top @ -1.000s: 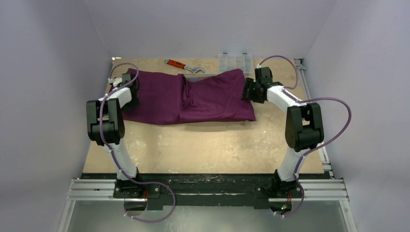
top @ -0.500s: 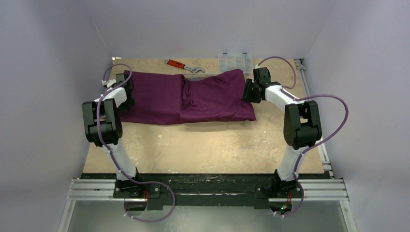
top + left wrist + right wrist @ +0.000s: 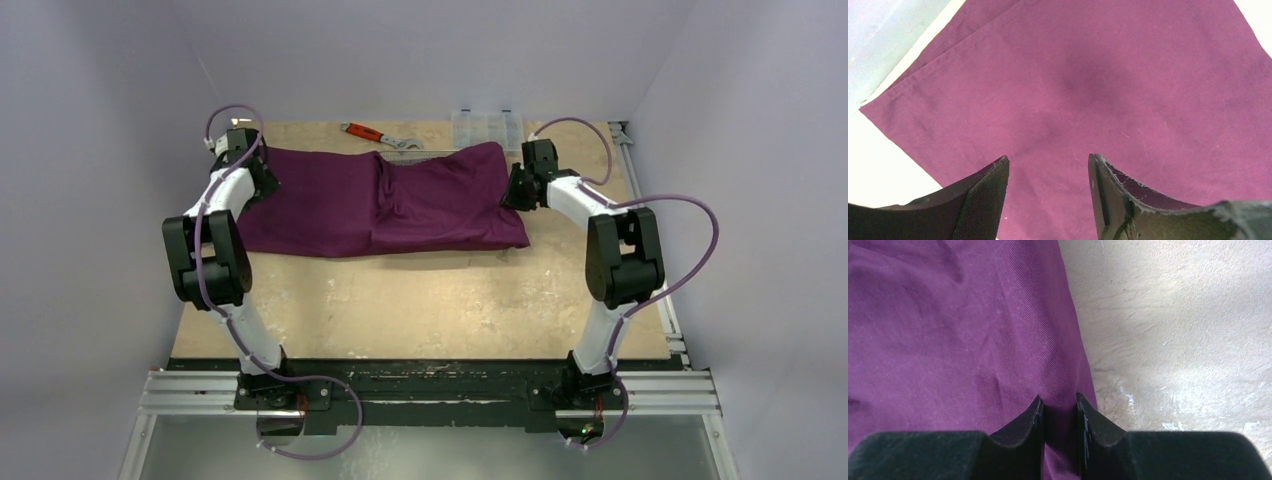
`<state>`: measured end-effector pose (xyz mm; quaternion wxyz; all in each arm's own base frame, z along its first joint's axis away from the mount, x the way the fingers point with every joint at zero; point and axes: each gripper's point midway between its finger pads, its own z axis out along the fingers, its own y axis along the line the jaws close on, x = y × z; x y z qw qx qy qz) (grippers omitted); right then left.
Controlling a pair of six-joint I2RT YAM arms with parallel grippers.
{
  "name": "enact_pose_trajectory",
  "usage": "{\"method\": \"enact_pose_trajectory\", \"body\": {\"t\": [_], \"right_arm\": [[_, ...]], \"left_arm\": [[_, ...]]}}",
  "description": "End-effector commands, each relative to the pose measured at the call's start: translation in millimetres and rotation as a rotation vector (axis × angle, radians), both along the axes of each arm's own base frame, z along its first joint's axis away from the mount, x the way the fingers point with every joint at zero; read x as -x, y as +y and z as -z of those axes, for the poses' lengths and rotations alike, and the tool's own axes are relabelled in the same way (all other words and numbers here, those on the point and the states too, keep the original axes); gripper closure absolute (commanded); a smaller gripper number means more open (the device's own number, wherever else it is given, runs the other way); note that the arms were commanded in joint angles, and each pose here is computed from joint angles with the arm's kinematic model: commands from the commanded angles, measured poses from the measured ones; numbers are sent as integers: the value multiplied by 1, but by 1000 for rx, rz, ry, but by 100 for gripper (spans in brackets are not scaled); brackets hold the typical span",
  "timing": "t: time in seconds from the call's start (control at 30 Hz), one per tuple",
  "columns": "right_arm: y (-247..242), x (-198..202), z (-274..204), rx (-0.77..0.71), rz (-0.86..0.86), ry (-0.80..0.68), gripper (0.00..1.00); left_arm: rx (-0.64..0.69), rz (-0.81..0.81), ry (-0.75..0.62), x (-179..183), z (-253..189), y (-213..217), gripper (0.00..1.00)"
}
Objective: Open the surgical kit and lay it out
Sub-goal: Open the surgical kit at the center of the board.
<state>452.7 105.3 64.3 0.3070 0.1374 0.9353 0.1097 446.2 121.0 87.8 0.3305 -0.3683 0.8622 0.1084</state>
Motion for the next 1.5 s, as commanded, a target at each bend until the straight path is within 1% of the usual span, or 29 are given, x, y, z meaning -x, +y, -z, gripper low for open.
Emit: {"method": "enact_pose_trajectory", "body": {"t": [0.0, 0.1, 0.27, 0.5, 0.7, 0.83, 1.0, 1.17, 1.23, 1.3, 1.47], "right_arm": [[2, -29, -3, -41, 110, -63, 95], [4, -33, -1, -52, 128, -57, 97], [13, -35, 5, -78, 123, -48, 97], [21, -32, 9, -99, 122, -33, 97], [33, -23, 16, -128, 122, -7, 97], [44, -21, 20, -128, 109, 12, 97], [44, -27, 11, -126, 112, -2, 96], [43, -32, 7, -112, 120, -1, 94], [42, -36, -1, -97, 114, -12, 90], [42, -41, -16, -87, 102, -35, 83], [35, -52, -73, -57, 101, -128, 45]], "left_arm": [[7, 37, -65, -14, -18, -1, 42], [21, 67, -53, -18, -6, -5, 42], [13, 83, -14, -23, 18, -2, 42], [-38, 76, 115, -15, 67, 11, 43], [-116, 81, 177, -14, 79, 30, 43], [-145, 32, 232, -7, 83, 47, 43], [-147, 9, 234, -6, 83, 60, 43], [-129, 7, 214, -15, 78, 63, 43], [-124, 15, 195, -20, 72, 62, 43], [-122, 29, 166, -30, 60, 62, 43], [-97, 87, 53, -57, 13, 55, 41]]}}
